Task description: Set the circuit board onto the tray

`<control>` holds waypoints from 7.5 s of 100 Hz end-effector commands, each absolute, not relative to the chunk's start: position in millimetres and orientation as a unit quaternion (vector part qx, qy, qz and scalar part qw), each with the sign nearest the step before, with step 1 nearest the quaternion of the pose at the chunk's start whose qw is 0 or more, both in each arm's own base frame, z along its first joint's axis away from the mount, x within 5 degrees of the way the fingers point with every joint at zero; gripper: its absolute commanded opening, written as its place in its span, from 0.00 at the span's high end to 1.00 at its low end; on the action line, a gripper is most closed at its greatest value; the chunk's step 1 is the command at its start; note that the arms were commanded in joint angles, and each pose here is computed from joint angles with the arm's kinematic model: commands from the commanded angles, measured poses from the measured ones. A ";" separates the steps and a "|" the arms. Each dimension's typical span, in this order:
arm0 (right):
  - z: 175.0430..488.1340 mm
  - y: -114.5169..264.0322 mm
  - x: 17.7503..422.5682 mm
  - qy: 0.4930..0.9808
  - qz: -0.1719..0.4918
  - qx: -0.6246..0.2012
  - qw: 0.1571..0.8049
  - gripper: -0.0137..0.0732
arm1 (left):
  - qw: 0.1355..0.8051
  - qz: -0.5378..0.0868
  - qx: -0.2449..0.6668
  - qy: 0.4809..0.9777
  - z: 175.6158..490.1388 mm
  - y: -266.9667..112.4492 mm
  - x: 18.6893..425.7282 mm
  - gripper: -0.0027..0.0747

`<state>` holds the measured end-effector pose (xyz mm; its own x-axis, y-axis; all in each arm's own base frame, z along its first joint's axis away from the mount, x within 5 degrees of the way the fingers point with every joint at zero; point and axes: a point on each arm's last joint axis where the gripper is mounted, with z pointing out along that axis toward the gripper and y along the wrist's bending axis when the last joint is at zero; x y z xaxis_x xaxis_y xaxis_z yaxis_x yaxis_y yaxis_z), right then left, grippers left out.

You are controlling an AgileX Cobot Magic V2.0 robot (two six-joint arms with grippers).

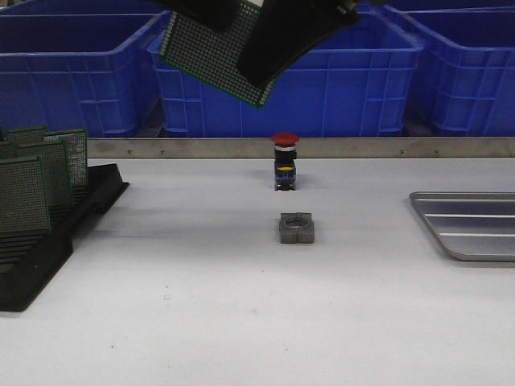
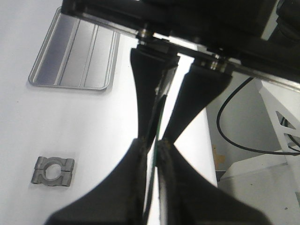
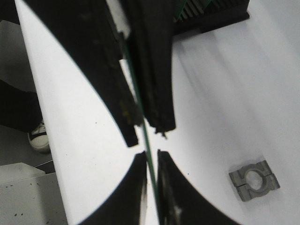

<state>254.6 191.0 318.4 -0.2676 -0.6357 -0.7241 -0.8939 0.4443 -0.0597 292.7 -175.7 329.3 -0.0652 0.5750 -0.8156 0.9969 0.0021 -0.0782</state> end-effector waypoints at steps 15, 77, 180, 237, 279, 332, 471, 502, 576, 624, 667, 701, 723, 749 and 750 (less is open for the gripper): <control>341.4 191.4 250.2 0.771 0.213 -0.468 0.376 0.97 | 0.337 -0.385 0.595 0.620 358.7 -181.2 283.0 0.44; 248.7 21.8 330.0 0.938 0.190 -0.054 0.284 0.97 | 0.385 -0.356 0.595 0.608 383.0 -180.8 290.4 0.18; 290.7 -30.1 324.4 0.916 0.103 -0.014 0.389 0.18 | 0.185 0.031 0.700 0.689 336.2 -110.5 320.5 0.28; 295.8 -29.8 322.1 0.912 0.101 -0.014 0.397 0.18 | 0.164 -0.005 0.616 0.771 293.4 -56.7 362.6 0.33; 295.9 -29.8 322.1 0.912 0.101 -0.015 0.397 0.19 | 0.106 -0.049 0.612 0.782 248.8 -56.7 377.9 0.47; 308.0 -27.3 315.9 0.904 0.092 -0.032 0.417 0.19 | 0.100 -0.052 0.630 0.768 272.0 -65.5 369.0 0.99; 325.3 161.2 268.0 0.754 0.153 -0.456 0.448 0.21 | 0.330 -0.309 0.686 0.570 357.7 -217.0 313.3 0.99; 309.1 167.3 278.0 0.769 0.171 -0.443 0.428 0.57 | 0.330 -0.309 0.686 0.570 357.7 -217.0 313.3 0.99; 289.2 152.1 276.9 0.811 0.196 -0.395 0.386 0.97 | 0.363 -0.282 0.675 0.578 370.0 -207.7 324.3 0.29; 261.6 16.8 303.8 0.915 0.186 -0.138 0.330 0.97 | 0.378 -0.271 0.664 0.585 382.2 -189.9 332.9 0.29; 203.3 -40.2 330.0 0.943 0.182 -0.019 0.277 0.45 | 0.375 -0.273 0.666 0.584 382.1 -189.9 332.2 0.29; 225.2 -55.3 320.9 0.939 0.148 -0.021 0.309 0.23 | 0.380 -0.254 0.647 0.611 385.9 -186.5 333.7 0.45; 263.6 -45.7 303.1 0.924 0.150 -0.044 0.349 0.67 | 0.346 -0.198 0.594 0.699 393.0 -168.4 337.3 0.99; 301.6 -25.4 271.8 0.895 0.120 -0.068 0.425 0.97 | 0.365 -0.200 0.497 0.761 409.5 -131.3 340.7 0.99; 303.8 -22.6 270.0 0.892 0.119 -0.072 0.429 0.97 | 0.367 -0.199 0.492 0.764 409.7 -130.2 340.8 0.99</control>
<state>280.4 -34.1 275.9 -0.7216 -0.0184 -0.6921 -0.2120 0.9575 0.1956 355.7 -140.6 369.9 -0.2546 0.6963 -0.6711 0.9330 0.3593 0.0188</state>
